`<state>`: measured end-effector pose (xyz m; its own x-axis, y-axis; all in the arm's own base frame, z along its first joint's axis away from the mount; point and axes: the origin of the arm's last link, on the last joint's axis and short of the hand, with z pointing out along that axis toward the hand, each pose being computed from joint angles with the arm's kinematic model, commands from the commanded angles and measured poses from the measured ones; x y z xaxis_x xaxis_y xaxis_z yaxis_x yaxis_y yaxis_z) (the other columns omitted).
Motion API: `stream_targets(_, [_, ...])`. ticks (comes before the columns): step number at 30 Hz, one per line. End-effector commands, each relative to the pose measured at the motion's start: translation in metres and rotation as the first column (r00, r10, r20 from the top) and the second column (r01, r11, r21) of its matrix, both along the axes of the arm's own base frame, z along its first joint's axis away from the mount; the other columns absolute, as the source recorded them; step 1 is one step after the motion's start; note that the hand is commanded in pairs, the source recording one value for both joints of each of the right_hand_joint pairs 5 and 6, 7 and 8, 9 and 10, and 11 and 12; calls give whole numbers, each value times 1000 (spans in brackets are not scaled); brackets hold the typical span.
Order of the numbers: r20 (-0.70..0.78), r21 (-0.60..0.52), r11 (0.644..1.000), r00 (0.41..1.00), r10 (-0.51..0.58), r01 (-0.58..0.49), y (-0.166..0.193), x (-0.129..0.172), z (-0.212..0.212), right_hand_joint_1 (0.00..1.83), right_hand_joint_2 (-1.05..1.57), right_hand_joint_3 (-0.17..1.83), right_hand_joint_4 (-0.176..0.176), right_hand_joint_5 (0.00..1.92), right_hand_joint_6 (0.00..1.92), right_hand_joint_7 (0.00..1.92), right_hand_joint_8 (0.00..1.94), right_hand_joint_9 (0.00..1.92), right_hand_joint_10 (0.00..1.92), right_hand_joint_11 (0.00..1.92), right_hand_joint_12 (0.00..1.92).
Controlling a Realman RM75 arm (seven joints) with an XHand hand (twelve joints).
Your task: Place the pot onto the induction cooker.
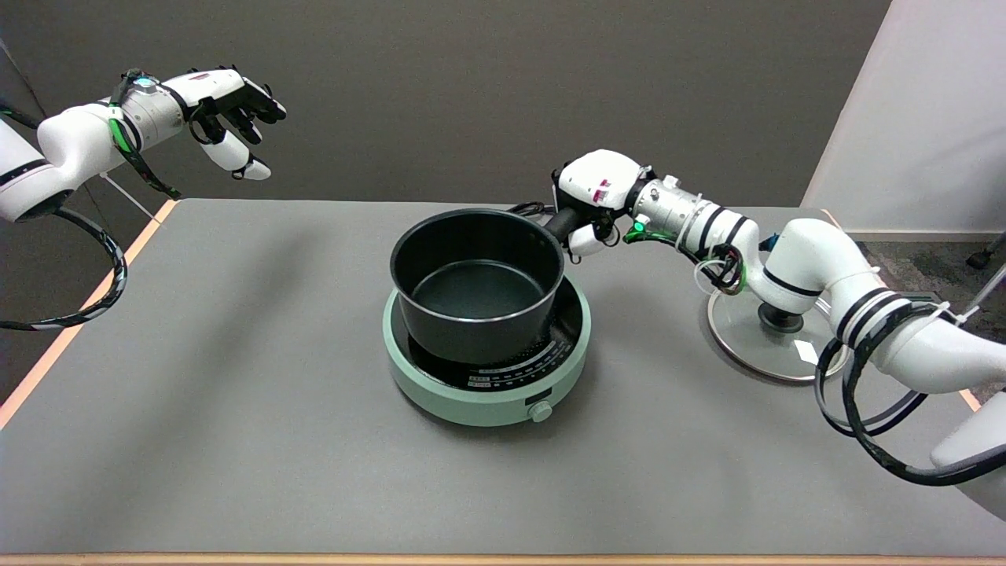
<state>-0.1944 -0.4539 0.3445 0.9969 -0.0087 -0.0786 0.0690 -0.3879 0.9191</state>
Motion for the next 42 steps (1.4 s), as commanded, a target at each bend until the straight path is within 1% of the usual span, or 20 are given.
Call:
stream_targets(1, [5,-12,1000,1000,27,-27,-2,-5,0,813,1571,780,-29,1920,1920,1920,1920,1920,1920,1920,1920])
stream_targets(16, [26,-33,999,1000,-14,14,1,-24,2,814,1571,784,-28,1920,1920,1920,1920,1920,1920,1920,1920])
stream_targets(31, [21,-39,999,999,-30,31,0,-31,4,814,1571,780,-29,1920,1920,1920,1920,1920,1920,1920,1920])
stream_targets(38, [19,-33,999,1000,-22,22,0,-28,2,814,1571,775,-29,1920,1920,1920,1920,1920,1920,1920,1920])
stream_targets(39, [19,-31,999,1000,-20,21,0,-28,2,813,1571,757,-31,1920,1920,1920,1920,1920,1920,1920,1920])
stream_targets(40, [18,-29,999,1000,-18,19,0,-27,1,811,1571,662,-43,1898,1898,1898,1898,1898,1898,1898,1898])
stream_targets(41, [17,-28,999,1000,-17,17,0,-26,1,809,1571,499,-62,1838,1838,1838,1838,1838,1838,1838,1838])
stream_targets(42, [13,-27,1000,1000,-15,15,-1,-26,1,807,1571,418,-74,1792,1792,1792,1792,1792,1792,1792,1792])
